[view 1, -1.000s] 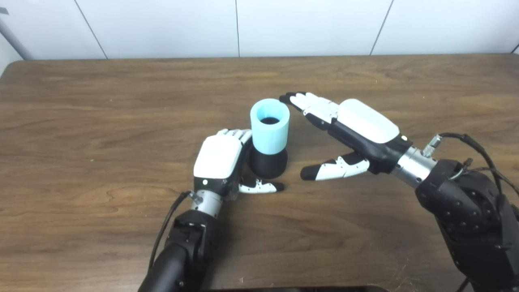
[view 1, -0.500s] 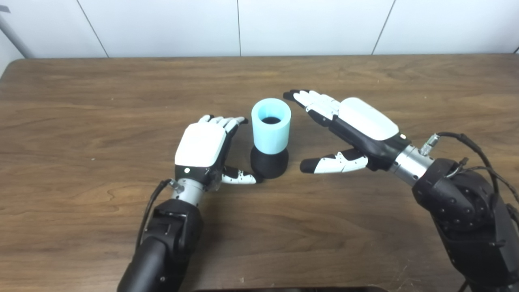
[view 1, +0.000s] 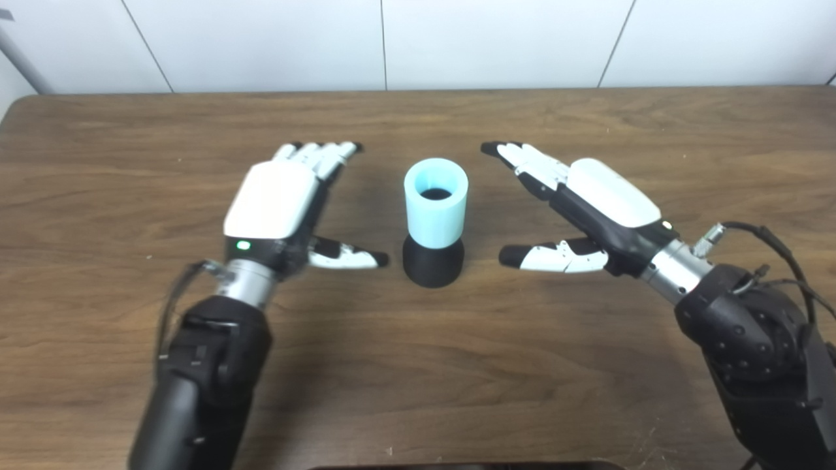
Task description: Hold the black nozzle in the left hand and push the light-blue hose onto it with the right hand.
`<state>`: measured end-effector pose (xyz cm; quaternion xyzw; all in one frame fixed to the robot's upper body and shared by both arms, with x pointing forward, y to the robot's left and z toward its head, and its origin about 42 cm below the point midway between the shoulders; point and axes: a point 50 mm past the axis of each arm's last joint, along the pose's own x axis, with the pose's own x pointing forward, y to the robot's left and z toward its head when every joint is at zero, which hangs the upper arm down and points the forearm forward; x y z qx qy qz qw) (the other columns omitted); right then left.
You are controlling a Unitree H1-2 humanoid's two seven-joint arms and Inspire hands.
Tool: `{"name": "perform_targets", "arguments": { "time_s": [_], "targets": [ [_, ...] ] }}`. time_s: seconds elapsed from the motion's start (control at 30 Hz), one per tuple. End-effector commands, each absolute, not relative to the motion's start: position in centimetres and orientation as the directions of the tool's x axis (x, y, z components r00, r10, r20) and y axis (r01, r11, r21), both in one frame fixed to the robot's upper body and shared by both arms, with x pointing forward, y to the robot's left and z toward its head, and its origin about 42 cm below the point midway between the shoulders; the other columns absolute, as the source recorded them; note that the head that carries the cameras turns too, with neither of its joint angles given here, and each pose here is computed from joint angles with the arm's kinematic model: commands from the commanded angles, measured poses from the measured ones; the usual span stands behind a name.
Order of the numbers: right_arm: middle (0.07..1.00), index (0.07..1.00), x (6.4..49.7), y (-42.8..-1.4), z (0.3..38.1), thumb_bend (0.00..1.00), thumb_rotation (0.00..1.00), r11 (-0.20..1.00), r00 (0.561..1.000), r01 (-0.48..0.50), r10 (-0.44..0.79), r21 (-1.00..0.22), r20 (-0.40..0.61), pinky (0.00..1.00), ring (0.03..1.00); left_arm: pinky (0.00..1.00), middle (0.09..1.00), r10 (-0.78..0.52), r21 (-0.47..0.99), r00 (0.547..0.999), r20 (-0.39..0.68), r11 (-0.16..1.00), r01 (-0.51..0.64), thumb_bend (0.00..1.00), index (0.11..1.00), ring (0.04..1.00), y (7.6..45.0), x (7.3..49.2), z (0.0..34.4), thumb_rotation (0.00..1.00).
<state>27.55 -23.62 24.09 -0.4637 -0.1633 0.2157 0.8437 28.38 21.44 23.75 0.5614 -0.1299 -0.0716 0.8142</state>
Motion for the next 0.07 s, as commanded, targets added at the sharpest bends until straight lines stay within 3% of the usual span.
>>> {"name": "perform_targets", "arguments": {
  "time_s": [0.0,0.03],
  "targets": [
    [0.971,0.976,27.79,-24.27,24.28,0.52,1.00,0.567,0.885,-0.165,0.446,-0.807,0.132,0.89,0.954,0.92,0.920,-0.249,0.904,0.957,0.151,0.427,-0.032,1.00,0.925,0.920,22.73,28.19,24.85,0.40],
    [0.969,0.972,27.79,-24.48,23.85,0.53,1.00,0.606,0.900,-0.157,0.414,-0.780,0.140,0.87,0.946,0.88,0.921,-0.234,0.882,0.961,0.146,0.472,-0.019,1.00,0.925,0.917,23.39,28.04,24.71,0.41]
  ]
}}
